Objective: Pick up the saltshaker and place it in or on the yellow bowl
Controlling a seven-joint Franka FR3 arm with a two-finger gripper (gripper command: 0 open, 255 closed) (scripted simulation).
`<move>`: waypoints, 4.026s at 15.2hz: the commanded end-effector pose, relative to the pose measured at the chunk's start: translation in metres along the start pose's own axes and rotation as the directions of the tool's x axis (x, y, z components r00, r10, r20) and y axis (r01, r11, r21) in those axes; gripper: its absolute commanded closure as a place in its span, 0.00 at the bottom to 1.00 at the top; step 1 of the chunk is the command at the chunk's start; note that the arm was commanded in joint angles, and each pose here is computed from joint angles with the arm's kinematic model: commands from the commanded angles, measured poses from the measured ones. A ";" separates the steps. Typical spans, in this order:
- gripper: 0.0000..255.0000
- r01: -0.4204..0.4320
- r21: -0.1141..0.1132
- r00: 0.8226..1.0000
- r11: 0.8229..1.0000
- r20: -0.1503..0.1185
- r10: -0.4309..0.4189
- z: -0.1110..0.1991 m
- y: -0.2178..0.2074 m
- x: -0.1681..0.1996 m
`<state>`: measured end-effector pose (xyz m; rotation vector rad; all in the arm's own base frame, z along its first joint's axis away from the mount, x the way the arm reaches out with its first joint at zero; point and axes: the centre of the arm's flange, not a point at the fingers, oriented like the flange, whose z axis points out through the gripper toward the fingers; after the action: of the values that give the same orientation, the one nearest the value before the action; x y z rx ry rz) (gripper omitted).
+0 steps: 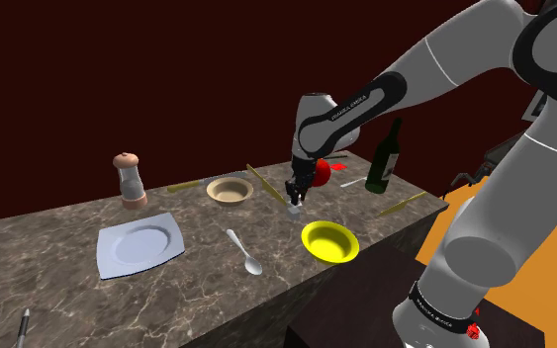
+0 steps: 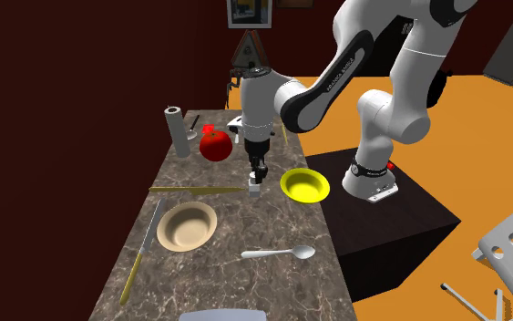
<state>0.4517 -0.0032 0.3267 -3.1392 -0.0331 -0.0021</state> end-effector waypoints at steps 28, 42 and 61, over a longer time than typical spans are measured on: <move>1.00 0.000 0.000 1.000 1.000 0.000 0.000 -0.116 0.000 0.000; 1.00 0.000 0.000 1.000 1.000 0.000 0.000 -0.158 -0.039 -0.149; 1.00 0.000 0.000 1.000 1.000 0.000 0.000 -0.068 -0.044 -0.170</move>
<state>0.2809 0.0372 0.4006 -3.1391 -0.0332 -0.0006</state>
